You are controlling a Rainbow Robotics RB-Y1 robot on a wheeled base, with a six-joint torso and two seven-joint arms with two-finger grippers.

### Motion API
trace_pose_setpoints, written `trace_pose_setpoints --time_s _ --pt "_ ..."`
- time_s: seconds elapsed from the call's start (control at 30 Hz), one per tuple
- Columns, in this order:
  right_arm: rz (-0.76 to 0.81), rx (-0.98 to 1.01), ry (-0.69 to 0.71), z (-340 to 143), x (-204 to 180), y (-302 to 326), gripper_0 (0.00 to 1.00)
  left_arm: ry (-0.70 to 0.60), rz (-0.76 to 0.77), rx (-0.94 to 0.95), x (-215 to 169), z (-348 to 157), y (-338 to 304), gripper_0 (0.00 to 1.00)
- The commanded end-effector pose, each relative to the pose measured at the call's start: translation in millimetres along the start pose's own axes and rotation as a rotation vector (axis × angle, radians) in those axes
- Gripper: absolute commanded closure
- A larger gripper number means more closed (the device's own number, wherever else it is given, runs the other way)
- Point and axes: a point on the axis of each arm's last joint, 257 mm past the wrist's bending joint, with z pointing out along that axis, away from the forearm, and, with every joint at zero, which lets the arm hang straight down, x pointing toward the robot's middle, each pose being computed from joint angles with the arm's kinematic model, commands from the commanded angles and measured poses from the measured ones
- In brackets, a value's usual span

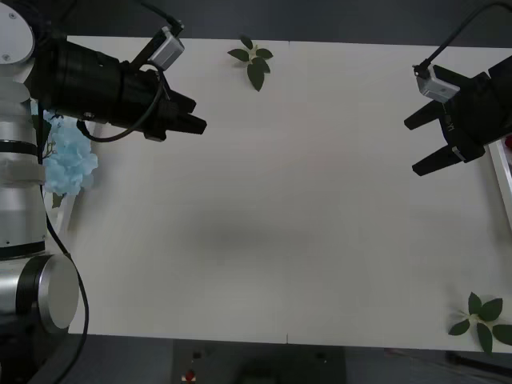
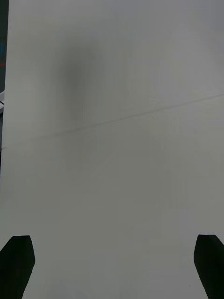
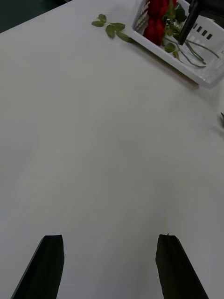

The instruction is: Put the red flowers into the right box and the blue flowers into the left box

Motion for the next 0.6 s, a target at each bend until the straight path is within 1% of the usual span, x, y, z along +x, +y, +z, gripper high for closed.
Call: trace_pose_setpoints --time_s 0.03,0.23,0.47,0.6 --pt "-0.011 -0.014 -0.004 3.4 -6.1 4.6 0.0 0.016 0.015 -0.025 -23.6 -5.3 1.6 0.43" --pt "-0.011 -0.014 -0.004 3.4 -6.1 4.6 0.0 -0.054 -0.005 -0.039 -27.9 15.9 -0.8 0.44" --pt "-0.011 -0.014 -0.004 3.4 -6.1 4.6 0.0 0.029 0.029 -0.04 -8.8 12.2 -5.9 0.44" --pt "-0.011 -0.014 -0.004 3.4 -6.1 4.6 0.0 0.045 0.04 -0.04 -7.3 9.6 -7.9 0.43"
